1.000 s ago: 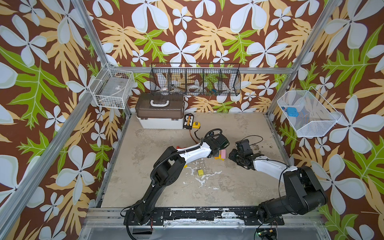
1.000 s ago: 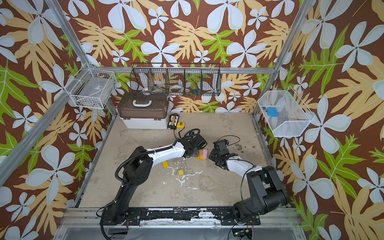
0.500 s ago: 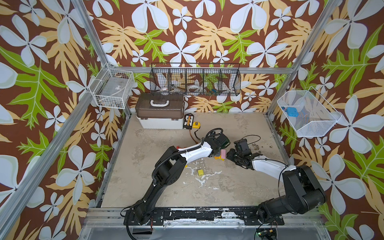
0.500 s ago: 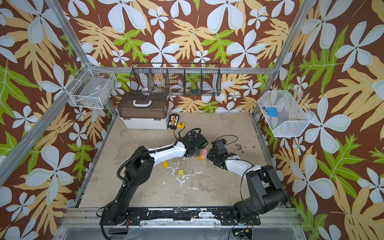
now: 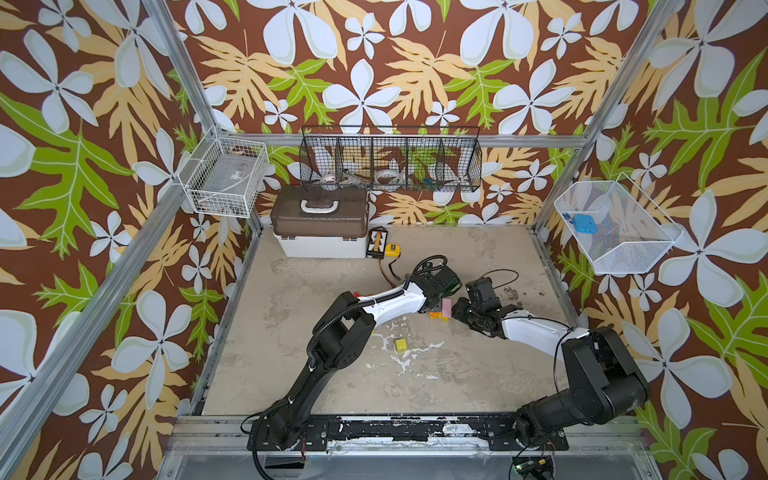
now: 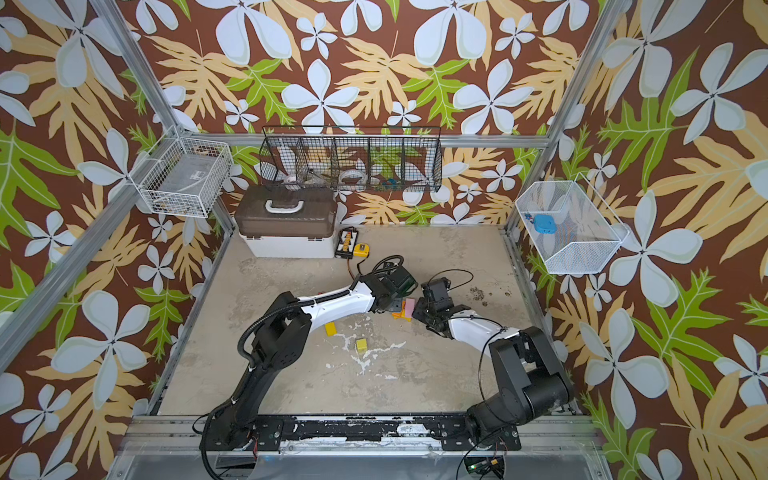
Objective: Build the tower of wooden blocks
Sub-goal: 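Open the left gripper and raise it while the right gripper moves over the tower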
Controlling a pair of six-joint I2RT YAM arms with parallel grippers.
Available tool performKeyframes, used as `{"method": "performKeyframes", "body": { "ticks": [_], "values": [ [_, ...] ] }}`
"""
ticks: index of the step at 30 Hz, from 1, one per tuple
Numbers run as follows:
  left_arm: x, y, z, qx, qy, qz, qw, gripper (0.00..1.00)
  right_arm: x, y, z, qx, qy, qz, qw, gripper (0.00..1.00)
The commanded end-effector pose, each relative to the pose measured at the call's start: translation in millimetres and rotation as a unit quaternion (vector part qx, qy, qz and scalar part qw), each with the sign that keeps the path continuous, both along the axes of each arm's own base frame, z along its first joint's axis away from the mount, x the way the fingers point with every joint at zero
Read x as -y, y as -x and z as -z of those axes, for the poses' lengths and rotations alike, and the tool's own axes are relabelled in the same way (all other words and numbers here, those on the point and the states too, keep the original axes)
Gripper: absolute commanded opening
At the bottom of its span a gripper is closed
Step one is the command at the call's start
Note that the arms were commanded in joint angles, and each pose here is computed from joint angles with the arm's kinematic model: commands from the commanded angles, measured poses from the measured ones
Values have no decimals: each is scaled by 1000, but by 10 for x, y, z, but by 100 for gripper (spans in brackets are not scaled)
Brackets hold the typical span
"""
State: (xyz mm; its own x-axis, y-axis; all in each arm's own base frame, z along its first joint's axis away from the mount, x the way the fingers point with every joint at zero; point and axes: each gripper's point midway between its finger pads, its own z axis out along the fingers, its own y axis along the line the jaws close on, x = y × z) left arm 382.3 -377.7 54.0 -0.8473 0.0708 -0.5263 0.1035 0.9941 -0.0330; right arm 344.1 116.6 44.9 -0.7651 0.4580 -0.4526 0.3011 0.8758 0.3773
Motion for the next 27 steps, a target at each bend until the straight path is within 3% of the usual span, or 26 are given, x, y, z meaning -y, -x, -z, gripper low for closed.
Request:
{"method": "performKeyframes", "body": {
  "ticks": [1,27],
  "values": [
    [-11,-23,-6,1,-1,-4,1000,47,-7,-28,-24,6,3,1,1000,48],
    [14,-100,14,-2,14,-15,1000,46,-59,-86,-17,5,9,-13,1000,49]
  ]
}}
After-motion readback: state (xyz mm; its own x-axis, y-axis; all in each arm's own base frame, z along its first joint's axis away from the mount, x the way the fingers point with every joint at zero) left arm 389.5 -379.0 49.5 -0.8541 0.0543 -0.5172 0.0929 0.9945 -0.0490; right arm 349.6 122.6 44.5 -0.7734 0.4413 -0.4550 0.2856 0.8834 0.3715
